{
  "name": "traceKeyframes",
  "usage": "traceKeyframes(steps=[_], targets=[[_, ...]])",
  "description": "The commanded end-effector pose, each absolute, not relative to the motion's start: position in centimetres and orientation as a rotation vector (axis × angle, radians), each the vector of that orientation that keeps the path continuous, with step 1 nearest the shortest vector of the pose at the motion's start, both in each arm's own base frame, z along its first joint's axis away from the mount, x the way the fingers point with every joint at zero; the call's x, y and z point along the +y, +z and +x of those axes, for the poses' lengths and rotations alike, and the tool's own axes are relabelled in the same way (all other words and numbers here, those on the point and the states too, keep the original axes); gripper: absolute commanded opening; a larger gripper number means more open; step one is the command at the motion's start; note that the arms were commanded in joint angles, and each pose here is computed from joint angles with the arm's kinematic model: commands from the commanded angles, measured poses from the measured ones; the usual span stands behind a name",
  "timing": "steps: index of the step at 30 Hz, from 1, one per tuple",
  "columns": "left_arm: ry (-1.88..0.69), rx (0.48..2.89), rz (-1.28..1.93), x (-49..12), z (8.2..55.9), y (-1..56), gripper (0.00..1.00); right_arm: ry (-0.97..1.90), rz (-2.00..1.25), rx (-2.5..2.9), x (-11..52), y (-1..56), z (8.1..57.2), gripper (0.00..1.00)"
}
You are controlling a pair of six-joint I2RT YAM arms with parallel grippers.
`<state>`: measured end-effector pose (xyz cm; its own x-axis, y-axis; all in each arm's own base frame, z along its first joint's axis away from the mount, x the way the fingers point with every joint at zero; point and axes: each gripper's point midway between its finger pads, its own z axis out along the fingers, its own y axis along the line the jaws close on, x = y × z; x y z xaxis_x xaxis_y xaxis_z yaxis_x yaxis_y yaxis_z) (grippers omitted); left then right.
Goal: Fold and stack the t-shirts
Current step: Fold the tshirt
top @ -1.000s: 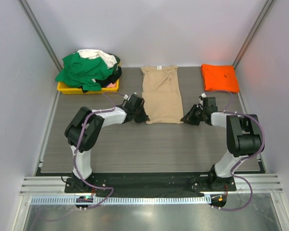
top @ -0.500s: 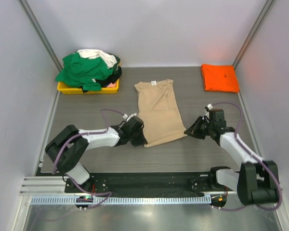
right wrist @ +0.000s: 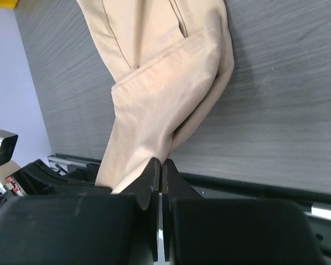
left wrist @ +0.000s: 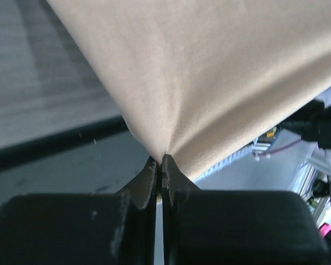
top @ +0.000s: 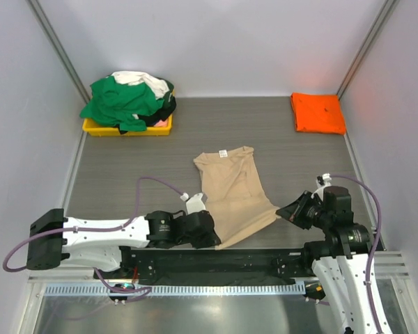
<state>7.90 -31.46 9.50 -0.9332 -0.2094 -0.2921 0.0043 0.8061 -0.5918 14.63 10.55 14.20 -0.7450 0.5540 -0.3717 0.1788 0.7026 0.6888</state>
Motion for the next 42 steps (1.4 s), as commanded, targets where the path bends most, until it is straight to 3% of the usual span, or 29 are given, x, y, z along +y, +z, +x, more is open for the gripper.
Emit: traceKeyframes(steps=[1, 8, 17, 32, 42], targets=[[-0.736, 2.659, -0.237, -29.4, 7.0, 10.5, 0.00, 0.853, 0.624, 2.355, 10.2, 15.7, 12.5, 0.01], [-0.642, 2.588, -0.283, -28.5, 9.0, 14.6, 0.00, 0.755, 0.578, 2.293, 9.1, 20.2, 15.6, 0.01], [-0.663, 2.566, -0.433, -26.2, 16.3, 16.2, 0.00, 0.687, 0.553, 2.300, 8.8, 21.9, 23.3, 0.01], [-0.674, 2.648, -0.499, -24.5, 27.2, 14.5, 0.00, 0.701, 0.507, 2.354, 9.9, 20.5, 36.0, 0.01], [-0.667, 2.761, -0.504, -23.2, 34.2, 9.8, 0.00, 0.720, 0.553, 2.426, 10.9, 15.4, 42.9, 0.01]])
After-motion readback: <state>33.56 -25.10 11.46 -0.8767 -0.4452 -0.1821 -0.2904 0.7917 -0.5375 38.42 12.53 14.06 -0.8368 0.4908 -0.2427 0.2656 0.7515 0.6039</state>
